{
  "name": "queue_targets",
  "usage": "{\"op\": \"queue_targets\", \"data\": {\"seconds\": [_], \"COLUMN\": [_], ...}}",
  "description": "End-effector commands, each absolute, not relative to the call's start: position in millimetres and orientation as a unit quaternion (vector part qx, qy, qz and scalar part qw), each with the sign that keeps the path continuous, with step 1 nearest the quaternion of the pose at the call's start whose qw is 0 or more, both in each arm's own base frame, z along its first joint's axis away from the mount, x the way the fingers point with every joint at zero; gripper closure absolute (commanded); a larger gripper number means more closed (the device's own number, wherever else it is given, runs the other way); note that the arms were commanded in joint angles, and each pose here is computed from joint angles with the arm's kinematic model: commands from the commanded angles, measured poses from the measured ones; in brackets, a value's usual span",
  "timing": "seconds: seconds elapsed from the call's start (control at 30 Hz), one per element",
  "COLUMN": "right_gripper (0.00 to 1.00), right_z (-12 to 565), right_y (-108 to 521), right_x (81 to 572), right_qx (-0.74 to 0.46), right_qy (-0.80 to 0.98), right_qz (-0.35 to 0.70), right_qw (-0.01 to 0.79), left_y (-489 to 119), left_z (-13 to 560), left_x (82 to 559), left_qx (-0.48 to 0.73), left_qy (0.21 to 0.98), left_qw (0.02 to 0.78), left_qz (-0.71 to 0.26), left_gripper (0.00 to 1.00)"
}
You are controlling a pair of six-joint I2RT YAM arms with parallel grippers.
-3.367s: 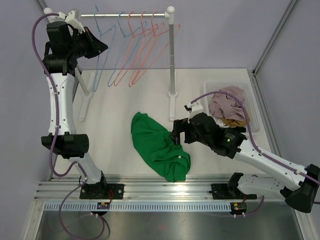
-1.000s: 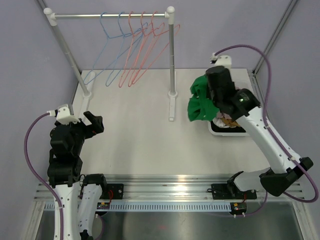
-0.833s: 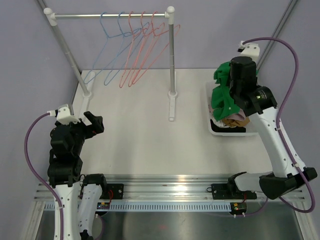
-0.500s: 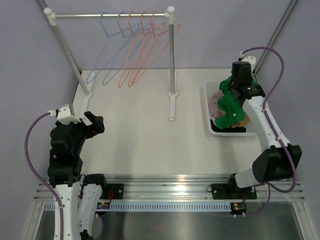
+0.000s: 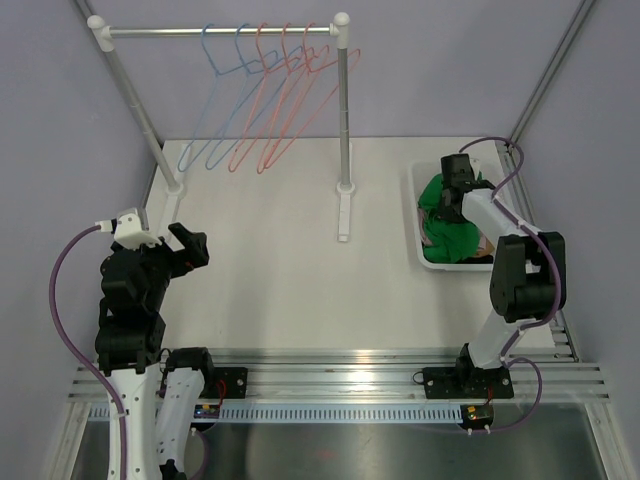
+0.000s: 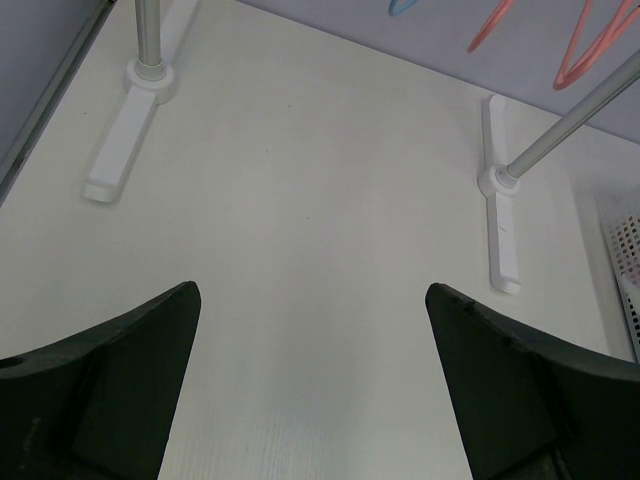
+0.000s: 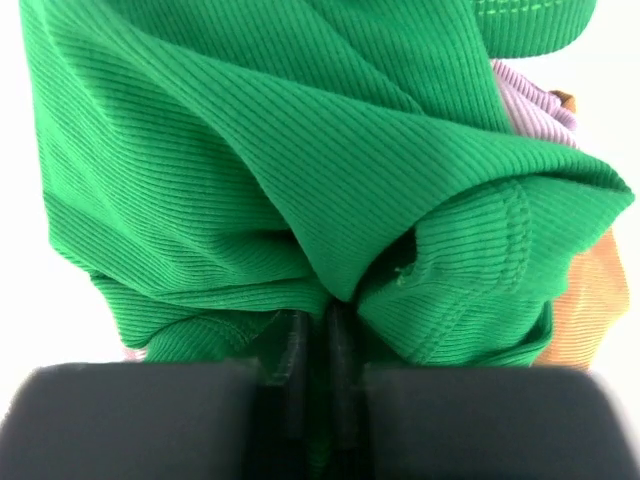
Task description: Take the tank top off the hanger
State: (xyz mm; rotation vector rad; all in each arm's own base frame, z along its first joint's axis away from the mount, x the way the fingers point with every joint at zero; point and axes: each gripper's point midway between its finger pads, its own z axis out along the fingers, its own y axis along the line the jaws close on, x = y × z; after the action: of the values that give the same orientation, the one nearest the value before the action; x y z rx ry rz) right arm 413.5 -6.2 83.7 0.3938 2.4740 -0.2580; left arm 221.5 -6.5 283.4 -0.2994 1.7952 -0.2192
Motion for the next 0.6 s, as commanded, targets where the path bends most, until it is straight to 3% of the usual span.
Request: {"op": "queue_targets", "data": {"seconds": [0.0, 0.07, 0.1, 0.27, 0.33, 0.57], "right_gripper": [0.79, 0.66, 0.54, 0.25, 0.01, 0.01], "right_z": [72, 109, 131, 205, 229, 314], "right_y": [3, 6, 7, -3, -8, 5], "right_x": [391, 401, 411, 415, 412, 369], "right_qx": [0.163, 0.17, 0.176, 0.186, 0.187, 0.15], "right_qy": [0.952, 0.943, 0.935, 0.914, 0.906, 0.879], "right_qz": [-0.065, -0.051, -0.044, -0.057, -0.067, -0.012], "right_qw": [0.251, 0.282, 0.304, 0.357, 0.373, 0.453], "left_y": [-7, -7, -6, -3, 4, 20], "left_z": [294, 295, 295, 297, 301, 308], "left_x": [226, 226, 226, 225, 223, 211], "left_qx": [-0.118, -0.118, -0.12, -0.125, -0.139, -0.175], "left_qy": [0.761, 0.76, 0.761, 0.76, 0.764, 0.794], "left_qw": [0.631, 0.632, 0.631, 0.632, 0.626, 0.581], "left_qz": [-0.094, -0.094, -0.092, -0.084, -0.07, -0.025], "left_gripper": [0.01, 0.01, 0.01, 0.01, 0.01, 0.01]}}
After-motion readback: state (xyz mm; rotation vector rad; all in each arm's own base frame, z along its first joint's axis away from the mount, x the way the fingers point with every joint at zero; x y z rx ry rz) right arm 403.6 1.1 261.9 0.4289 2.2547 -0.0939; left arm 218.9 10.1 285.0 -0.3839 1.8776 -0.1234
